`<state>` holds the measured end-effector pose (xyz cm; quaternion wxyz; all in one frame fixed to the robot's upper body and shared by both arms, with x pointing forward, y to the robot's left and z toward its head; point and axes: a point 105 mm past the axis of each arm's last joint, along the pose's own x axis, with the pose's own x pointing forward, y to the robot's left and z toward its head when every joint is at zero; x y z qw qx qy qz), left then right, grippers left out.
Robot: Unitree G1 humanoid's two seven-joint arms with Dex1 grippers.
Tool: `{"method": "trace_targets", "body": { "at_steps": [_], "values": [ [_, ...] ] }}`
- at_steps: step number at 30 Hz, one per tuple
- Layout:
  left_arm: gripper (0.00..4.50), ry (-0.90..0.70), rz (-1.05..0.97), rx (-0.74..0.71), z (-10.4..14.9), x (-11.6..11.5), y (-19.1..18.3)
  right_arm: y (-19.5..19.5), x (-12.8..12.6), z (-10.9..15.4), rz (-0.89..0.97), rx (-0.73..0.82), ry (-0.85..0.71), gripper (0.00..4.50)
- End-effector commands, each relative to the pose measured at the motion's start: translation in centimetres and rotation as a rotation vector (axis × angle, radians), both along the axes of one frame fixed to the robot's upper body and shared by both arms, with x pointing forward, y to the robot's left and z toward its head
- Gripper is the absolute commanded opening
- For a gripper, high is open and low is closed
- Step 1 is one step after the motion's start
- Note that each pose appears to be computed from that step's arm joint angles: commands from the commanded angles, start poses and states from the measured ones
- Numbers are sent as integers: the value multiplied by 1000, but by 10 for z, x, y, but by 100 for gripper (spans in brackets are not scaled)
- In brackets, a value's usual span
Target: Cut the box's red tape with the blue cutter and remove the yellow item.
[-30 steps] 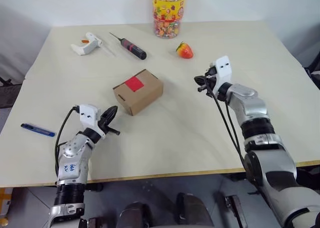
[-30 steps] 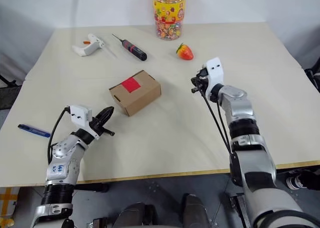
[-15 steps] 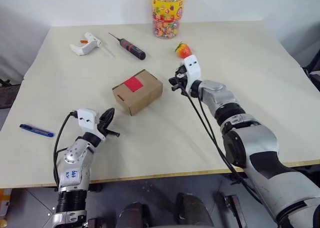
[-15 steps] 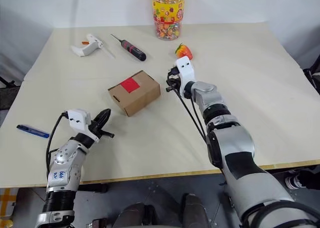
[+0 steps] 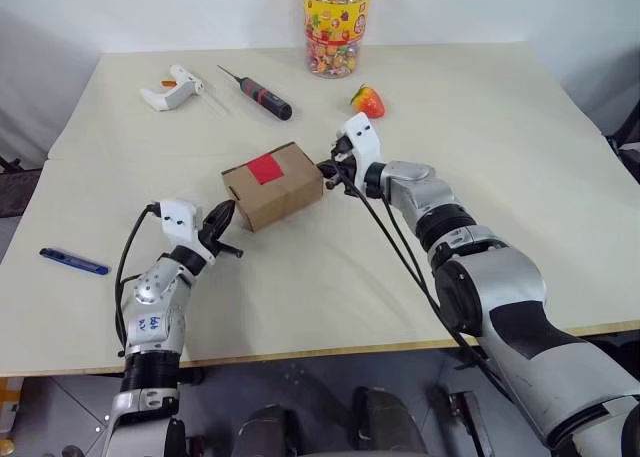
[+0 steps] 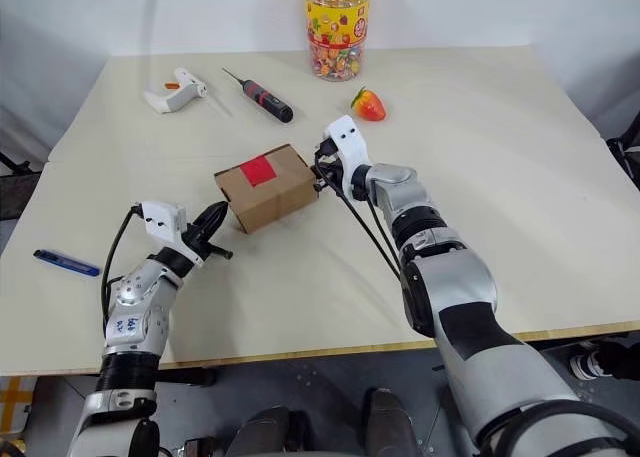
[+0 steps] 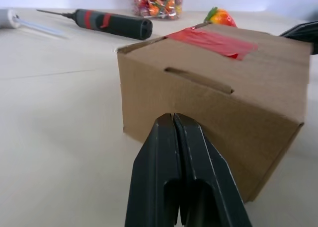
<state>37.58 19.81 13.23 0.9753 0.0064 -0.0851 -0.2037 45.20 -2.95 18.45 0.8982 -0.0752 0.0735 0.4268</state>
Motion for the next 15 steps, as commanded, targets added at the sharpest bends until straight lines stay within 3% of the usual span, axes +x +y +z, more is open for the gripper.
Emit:
{"method": "trace_targets", "body": {
  "at_steps": [1,9,15],
  "values": [
    [5,-26,-87,12,7,3,-13,12,-9,5,101,5,-6,0],
    [5,19,-276,46,-1,-6,-33,8,-46,-9,390,-81,30,0],
    [5,30,-450,77,-4,-13,-71,-14,-90,-9,456,-122,30,0]
  ]
}}
